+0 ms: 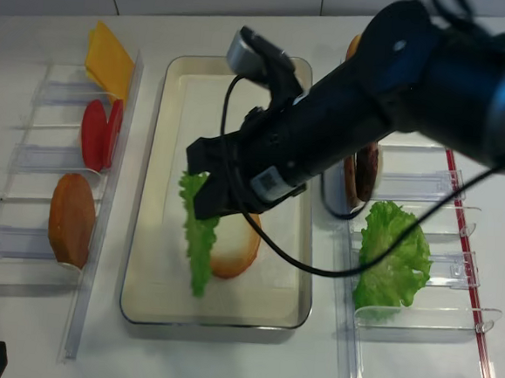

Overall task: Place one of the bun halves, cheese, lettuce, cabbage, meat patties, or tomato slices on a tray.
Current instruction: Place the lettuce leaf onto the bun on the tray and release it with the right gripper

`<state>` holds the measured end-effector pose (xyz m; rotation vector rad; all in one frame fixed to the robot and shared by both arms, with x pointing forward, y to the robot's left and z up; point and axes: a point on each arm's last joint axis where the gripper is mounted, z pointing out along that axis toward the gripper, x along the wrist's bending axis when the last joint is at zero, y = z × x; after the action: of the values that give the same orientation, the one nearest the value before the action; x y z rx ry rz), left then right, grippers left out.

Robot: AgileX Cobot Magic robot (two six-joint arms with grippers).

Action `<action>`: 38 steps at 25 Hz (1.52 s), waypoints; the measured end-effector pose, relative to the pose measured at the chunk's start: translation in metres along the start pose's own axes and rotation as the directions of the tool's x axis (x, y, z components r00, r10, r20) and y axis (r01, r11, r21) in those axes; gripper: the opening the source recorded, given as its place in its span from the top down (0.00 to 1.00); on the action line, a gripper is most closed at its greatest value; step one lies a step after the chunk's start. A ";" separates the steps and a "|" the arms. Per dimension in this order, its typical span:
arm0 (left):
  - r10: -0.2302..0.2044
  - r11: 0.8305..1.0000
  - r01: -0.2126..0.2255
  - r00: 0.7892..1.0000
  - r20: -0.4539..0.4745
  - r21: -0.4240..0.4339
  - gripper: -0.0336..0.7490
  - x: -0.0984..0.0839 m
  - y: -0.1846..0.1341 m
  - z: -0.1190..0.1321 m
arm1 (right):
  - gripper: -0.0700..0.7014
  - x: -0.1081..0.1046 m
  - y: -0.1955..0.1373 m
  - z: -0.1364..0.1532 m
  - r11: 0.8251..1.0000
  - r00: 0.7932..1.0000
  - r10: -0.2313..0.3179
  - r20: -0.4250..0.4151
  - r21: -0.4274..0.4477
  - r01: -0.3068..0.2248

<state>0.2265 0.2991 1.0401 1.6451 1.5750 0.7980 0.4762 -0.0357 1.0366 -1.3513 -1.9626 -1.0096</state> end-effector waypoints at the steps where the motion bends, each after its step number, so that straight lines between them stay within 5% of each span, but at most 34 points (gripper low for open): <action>1: 0.000 1.000 0.000 1.000 0.000 0.000 0.43 0.000 0.000 0.000 | 0.85 -0.005 0.002 0.006 1.000 1.000 0.010 -0.010 -0.001 -0.011; 7: 0.000 1.000 0.000 1.000 0.000 0.000 0.43 0.000 0.000 0.000 | 0.85 -0.030 0.009 0.032 0.999 0.999 0.042 0.014 -0.010 -0.042; 16: 0.000 1.000 0.000 1.000 0.000 0.000 0.43 0.000 0.000 0.000 | 0.85 -0.049 0.016 0.028 1.000 0.993 0.007 0.122 -0.026 -0.003; 38: 0.000 1.000 0.000 1.000 0.000 0.000 0.43 0.000 0.000 0.000 | 0.85 -0.067 0.014 0.024 0.999 0.953 -0.054 0.297 0.017 0.052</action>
<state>0.2265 0.2991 1.0401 1.6448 1.5747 0.7983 0.5121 -0.0479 0.9744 -1.5262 -2.2301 -0.8580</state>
